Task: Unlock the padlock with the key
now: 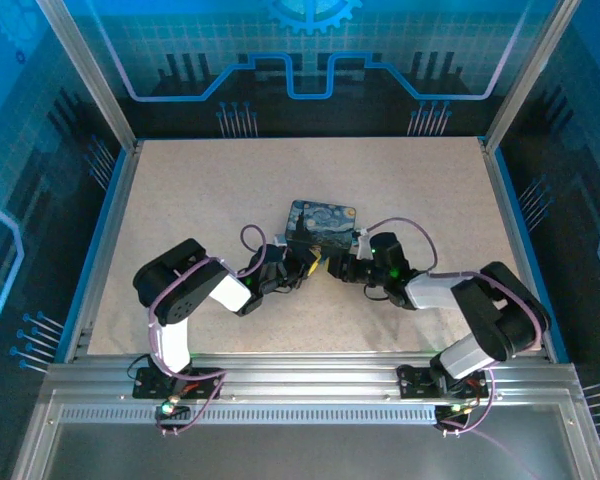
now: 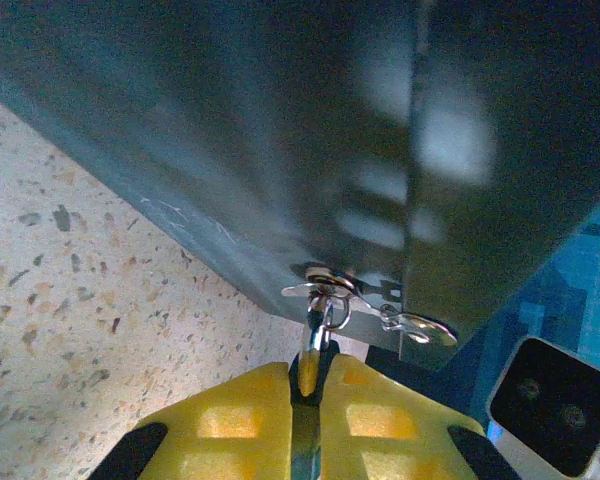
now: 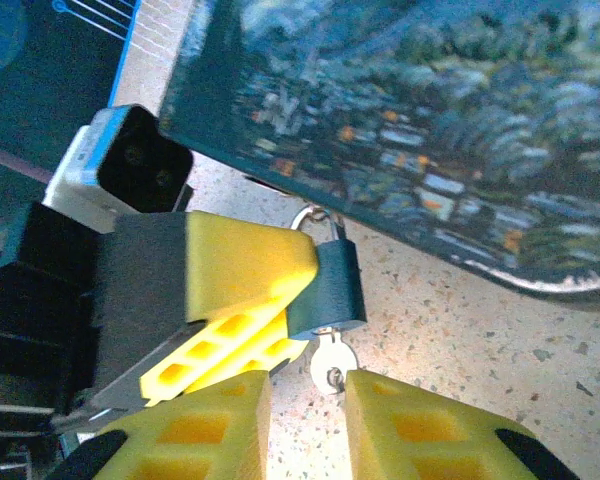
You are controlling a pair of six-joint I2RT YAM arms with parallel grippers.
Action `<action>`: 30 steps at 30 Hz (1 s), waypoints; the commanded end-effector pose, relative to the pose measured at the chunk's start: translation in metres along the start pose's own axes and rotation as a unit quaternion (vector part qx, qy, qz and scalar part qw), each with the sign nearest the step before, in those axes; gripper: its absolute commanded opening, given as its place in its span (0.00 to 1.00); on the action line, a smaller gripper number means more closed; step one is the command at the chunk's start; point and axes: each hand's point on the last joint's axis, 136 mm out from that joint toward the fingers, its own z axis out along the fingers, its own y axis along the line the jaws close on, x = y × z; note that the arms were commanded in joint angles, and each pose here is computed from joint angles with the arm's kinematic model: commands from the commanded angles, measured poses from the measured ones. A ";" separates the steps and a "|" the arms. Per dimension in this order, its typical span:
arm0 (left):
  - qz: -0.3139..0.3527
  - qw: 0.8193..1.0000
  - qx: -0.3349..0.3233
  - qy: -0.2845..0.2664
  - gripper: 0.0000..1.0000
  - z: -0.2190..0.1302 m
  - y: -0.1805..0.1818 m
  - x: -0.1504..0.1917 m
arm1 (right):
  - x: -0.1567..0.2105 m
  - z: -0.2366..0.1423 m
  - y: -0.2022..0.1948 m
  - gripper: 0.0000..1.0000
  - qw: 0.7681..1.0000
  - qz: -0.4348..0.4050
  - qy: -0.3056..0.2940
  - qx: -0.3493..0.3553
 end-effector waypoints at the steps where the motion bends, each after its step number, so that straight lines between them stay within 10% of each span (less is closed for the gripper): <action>1: 0.014 1.000 -0.005 -0.009 0.00 -0.007 -0.002 -0.001 | -0.001 -0.013 -0.005 0.30 0.999 -0.032 -0.002 0.027; 16: 0.021 1.000 0.001 -0.005 0.00 -0.015 -0.018 0.002 | -0.050 -0.088 0.052 0.78 0.942 -0.311 -0.108 0.066; 30: 0.011 1.000 -0.010 -0.002 0.00 -0.018 -0.019 0.003 | -0.018 -0.081 0.077 0.89 0.752 -0.645 -0.099 0.095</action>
